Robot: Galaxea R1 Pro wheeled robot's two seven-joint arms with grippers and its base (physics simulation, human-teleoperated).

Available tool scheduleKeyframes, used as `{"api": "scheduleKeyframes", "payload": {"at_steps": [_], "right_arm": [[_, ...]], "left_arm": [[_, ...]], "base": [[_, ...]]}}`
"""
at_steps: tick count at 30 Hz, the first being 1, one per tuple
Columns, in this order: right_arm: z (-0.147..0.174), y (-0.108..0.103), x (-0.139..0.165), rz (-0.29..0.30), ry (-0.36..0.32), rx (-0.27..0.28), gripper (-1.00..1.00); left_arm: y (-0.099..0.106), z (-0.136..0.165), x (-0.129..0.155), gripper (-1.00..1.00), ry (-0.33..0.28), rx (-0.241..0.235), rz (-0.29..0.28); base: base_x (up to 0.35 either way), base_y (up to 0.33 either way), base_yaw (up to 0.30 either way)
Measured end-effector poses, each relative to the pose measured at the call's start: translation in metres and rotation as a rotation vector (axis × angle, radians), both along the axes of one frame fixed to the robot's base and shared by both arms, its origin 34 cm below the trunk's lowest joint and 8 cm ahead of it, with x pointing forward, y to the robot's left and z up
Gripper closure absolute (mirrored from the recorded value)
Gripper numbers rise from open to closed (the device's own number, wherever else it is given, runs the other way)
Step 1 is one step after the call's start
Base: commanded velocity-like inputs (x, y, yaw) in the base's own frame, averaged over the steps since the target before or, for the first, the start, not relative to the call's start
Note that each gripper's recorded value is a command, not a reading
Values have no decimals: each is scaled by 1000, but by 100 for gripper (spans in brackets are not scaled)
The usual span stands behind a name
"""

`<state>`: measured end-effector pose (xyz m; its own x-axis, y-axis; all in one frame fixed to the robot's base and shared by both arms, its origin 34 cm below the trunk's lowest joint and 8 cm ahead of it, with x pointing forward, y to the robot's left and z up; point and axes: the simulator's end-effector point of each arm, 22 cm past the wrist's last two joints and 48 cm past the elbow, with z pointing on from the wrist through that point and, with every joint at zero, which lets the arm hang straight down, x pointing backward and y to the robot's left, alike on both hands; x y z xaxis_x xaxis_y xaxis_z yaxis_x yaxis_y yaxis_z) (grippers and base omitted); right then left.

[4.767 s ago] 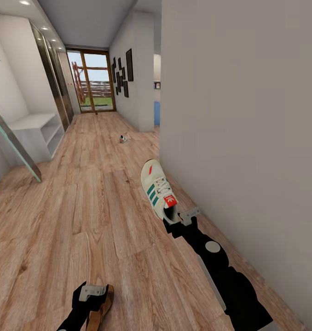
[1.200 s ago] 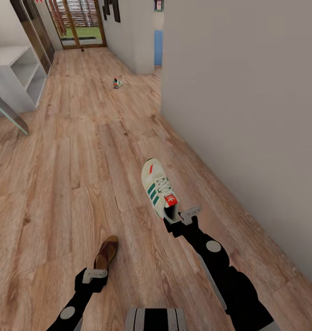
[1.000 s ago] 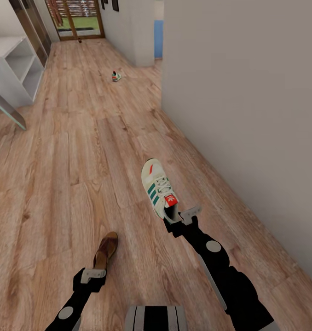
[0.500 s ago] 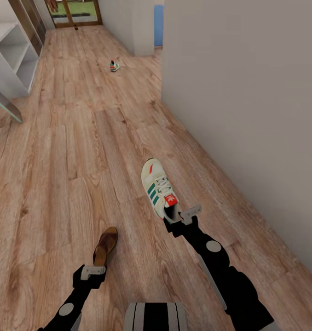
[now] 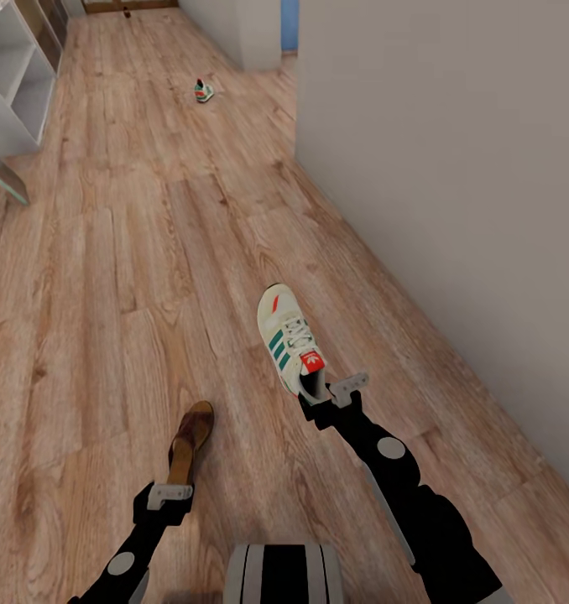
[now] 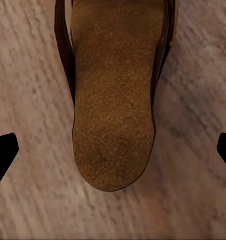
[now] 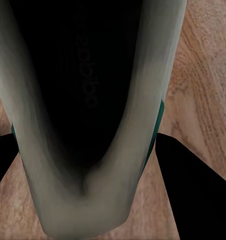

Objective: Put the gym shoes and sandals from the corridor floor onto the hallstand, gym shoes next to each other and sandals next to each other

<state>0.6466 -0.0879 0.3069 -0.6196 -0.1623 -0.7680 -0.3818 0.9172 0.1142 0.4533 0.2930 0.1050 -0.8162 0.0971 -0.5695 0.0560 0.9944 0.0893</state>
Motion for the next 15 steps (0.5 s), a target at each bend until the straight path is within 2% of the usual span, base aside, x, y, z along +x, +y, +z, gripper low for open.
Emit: {"api": "scheduleKeyframes", "payload": {"at_steps": [9,15], "right_arm": [[-2,0,-1,0,3,0,100],[-19,-1,-6,-1,32,0,100]], "left_arm": [[0,-1,-1,-100,2,0,1],[1,-12,-12,-100,31,1,1]], "base": [[0,0,0],[0,0,0]]}}
